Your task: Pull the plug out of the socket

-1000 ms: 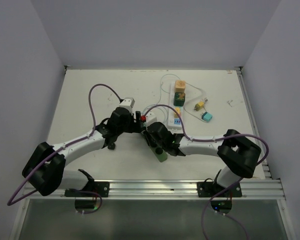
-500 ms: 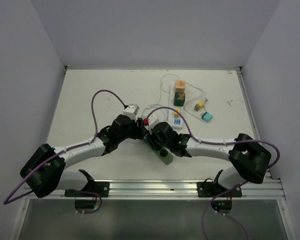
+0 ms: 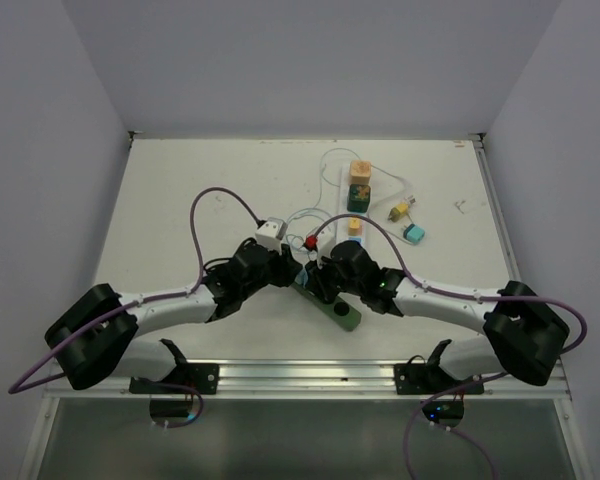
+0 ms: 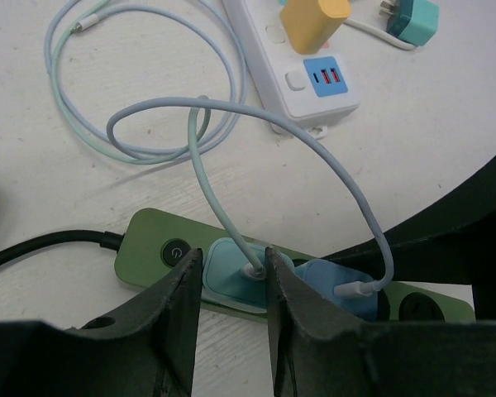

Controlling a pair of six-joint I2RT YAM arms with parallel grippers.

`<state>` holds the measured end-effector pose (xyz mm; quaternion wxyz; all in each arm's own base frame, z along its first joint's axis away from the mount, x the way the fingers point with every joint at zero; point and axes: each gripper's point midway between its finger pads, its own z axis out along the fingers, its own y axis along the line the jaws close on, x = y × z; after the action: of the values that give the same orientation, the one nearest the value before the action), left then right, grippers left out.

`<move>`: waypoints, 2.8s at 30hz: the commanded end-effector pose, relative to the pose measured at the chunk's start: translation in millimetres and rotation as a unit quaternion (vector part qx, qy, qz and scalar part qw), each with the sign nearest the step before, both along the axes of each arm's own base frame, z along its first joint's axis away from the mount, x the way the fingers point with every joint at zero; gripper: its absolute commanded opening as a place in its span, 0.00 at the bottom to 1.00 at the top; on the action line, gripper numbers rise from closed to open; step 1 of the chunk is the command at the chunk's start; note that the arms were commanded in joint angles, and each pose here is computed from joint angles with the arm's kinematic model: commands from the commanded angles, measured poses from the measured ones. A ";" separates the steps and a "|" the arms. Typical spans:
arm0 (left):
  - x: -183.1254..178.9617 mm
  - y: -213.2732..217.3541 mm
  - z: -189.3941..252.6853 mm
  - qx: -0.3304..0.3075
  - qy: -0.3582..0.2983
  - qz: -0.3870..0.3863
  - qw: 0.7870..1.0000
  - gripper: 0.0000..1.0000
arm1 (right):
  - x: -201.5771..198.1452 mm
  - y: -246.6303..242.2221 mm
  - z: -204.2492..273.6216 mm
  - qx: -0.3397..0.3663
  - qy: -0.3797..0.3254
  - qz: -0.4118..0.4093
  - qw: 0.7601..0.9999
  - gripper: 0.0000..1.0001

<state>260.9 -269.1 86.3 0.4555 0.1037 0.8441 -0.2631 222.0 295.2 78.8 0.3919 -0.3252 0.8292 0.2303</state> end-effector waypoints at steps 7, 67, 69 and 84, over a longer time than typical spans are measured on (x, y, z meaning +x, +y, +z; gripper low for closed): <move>-11.1 19.6 -36.4 0.040 0.017 0.031 0.999 0.16 | 19.2 3.6 52.3 0.105 -0.016 -0.015 0.994 0.00; -25.5 44.5 -114.6 0.108 0.102 0.083 0.985 0.00 | 35.8 6.8 43.2 0.112 0.017 -0.051 0.992 0.00; -25.1 45.0 -114.3 0.111 0.103 0.084 0.985 0.00 | 32.4 11.9 34.0 0.091 0.014 -0.048 0.995 0.00; -23.4 47.6 -119.0 0.126 0.106 0.090 0.982 0.00 | 24.9 17.0 53.2 0.030 -0.062 -0.102 0.992 0.00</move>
<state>282.8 -291.2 74.2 0.4966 0.0271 0.8197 -0.2841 232.8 283.6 79.4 0.4229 -0.2904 0.8528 0.0975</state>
